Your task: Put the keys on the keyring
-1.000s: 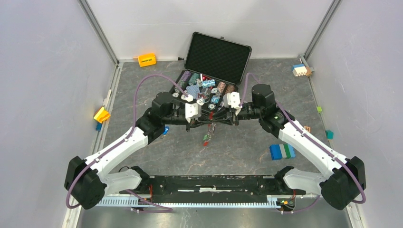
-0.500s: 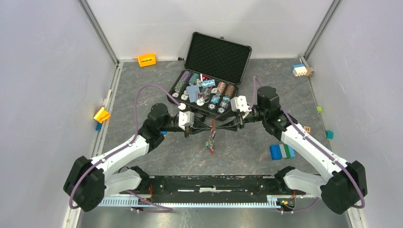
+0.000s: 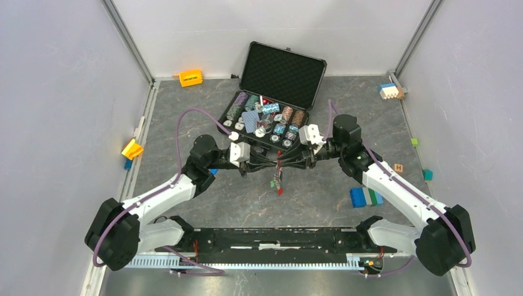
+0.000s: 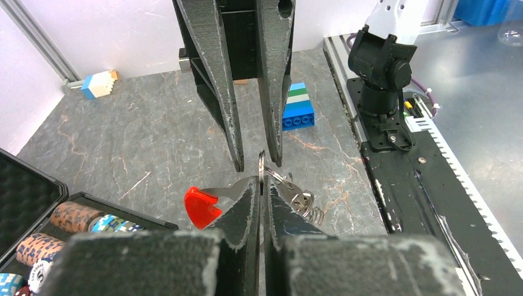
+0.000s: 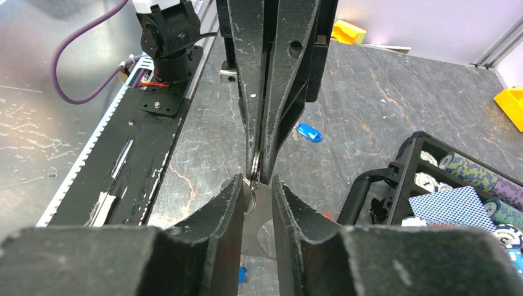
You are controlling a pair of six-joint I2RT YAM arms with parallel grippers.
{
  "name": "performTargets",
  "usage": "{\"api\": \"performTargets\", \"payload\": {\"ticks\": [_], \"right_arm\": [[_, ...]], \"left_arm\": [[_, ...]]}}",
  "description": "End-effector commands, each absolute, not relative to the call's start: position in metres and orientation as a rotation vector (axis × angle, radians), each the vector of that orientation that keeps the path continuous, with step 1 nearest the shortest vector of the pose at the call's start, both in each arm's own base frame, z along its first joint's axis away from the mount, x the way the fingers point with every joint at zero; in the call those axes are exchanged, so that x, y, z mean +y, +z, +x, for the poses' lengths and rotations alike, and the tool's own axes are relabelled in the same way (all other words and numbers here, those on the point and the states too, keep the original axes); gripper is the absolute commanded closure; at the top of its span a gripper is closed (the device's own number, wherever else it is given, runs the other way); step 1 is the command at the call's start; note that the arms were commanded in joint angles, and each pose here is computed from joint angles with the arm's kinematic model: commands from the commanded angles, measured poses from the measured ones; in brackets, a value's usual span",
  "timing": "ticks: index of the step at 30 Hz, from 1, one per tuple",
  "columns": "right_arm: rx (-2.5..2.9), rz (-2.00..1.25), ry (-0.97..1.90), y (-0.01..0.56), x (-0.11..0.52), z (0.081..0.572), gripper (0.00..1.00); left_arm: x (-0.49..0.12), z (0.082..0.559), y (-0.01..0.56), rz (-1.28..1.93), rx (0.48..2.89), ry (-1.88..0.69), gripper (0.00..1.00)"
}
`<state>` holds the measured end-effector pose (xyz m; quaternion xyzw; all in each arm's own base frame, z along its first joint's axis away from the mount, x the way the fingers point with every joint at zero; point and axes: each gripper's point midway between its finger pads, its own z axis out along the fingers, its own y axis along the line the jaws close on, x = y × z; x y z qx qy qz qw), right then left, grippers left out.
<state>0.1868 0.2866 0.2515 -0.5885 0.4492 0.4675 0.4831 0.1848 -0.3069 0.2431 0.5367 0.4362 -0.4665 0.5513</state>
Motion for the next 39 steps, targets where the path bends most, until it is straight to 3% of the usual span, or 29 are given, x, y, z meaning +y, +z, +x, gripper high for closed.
{"api": "performTargets", "payload": {"ticks": [1, 13, 19, 21, 26, 32, 35, 39], "right_arm": [[1.065, -1.412, 1.134, 0.261, 0.288, 0.19, 0.73], [1.085, -1.403, 1.143, 0.257, 0.289, 0.192, 0.8], [1.093, -1.392, 1.121, 0.257, 0.29, 0.196, 1.0], [1.107, -1.39, 1.084, 0.258, 0.289, 0.201, 1.0], [1.16, -1.465, 0.95, 0.257, 0.292, 0.208, 1.0], [1.193, -1.525, 0.82, 0.261, 0.293, 0.212, 1.0], [1.215, -1.568, 0.763, 0.262, 0.295, 0.213, 1.0], [1.234, -1.614, 0.714, 0.262, 0.299, 0.211, 1.0]], "left_arm": [[-0.307, 0.183, 0.257, 1.265, 0.961, -1.107, 0.98], [-0.307, 0.182, 0.257, 1.267, 0.96, -1.105, 0.98], [-0.307, 0.182, 0.255, 1.269, 0.962, -1.104, 0.98], [-0.307, 0.182, 0.255, 1.273, 0.963, -1.101, 0.97], [-0.306, 0.187, 0.247, 1.322, 1.001, -1.052, 0.71], [-0.302, 0.195, 0.248, 1.369, 1.051, -0.971, 0.47], [-0.299, 0.202, 0.256, 1.379, 1.074, -0.911, 0.42], [-0.296, 0.212, 0.263, 1.385, 1.114, -0.854, 0.46]]}}
